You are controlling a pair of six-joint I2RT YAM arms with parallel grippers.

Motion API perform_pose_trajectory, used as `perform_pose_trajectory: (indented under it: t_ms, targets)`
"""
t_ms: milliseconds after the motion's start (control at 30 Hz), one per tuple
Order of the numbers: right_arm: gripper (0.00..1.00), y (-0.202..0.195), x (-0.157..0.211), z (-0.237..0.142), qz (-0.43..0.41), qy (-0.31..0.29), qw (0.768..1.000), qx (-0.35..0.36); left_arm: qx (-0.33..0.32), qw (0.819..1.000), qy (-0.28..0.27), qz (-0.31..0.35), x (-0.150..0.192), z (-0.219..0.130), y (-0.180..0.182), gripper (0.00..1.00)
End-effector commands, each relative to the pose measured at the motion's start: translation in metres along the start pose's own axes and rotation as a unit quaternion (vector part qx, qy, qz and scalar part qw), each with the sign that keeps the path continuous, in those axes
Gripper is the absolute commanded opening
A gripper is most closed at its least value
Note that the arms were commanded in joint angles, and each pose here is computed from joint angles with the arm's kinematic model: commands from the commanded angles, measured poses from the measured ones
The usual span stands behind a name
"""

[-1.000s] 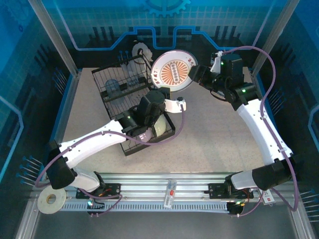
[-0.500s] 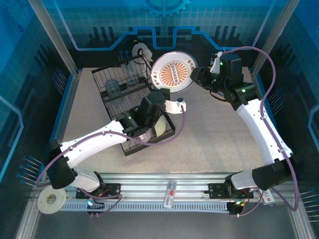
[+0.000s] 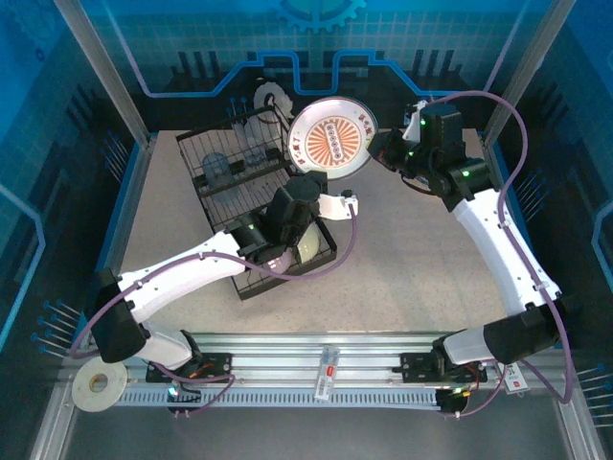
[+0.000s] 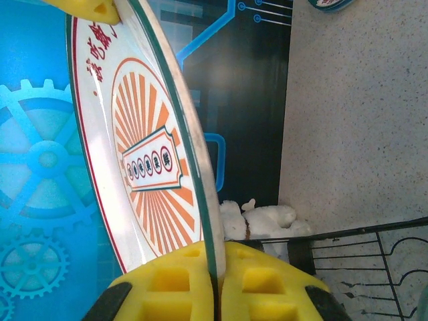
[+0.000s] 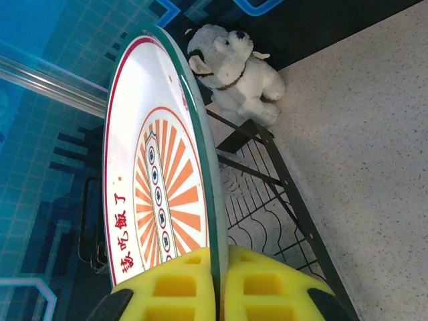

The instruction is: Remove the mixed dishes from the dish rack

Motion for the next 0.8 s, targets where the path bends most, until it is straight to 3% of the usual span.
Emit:
perform_pose_trajectory:
  t_ms: [0,67,300,567,767]
  targets:
    - [0.0,0.005,0.0,0.001,-0.01,0.006,1.0,-0.007,-0.046,0.998,-0.007,-0.034,-0.002,-0.005,0.022,0.07]
    - [0.0,0.002,-0.002,0.001,-0.002,0.007,1.0,-0.009,-0.048,0.998,-0.009,-0.038,-0.002,-0.005,0.023,0.19]
    - [0.0,-0.013,-0.019,-0.003,0.003,-0.015,1.0,0.001,-0.055,0.995,-0.025,-0.084,-0.002,-0.013,0.035,0.98]
    - [0.0,-0.063,-0.062,-0.013,0.061,-0.07,0.996,0.015,-0.069,0.971,-0.058,-0.222,0.009,-0.035,0.069,0.99]
    - [0.0,-0.123,-0.099,-0.017,0.109,-0.129,0.985,0.038,-0.055,0.927,-0.041,-0.369,0.047,-0.051,0.091,0.99]
Point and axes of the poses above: each hand's point on the last joint's axis, 136 mm out from that joint toward the fingers, its own z axis out along the fingers, its own y axis along the line the jaws close on, x = y × z, the point moved 4 cm from there along -z, back along the fingers, and after that the axes turned 13 degrees about z, right-handed, at the moved point
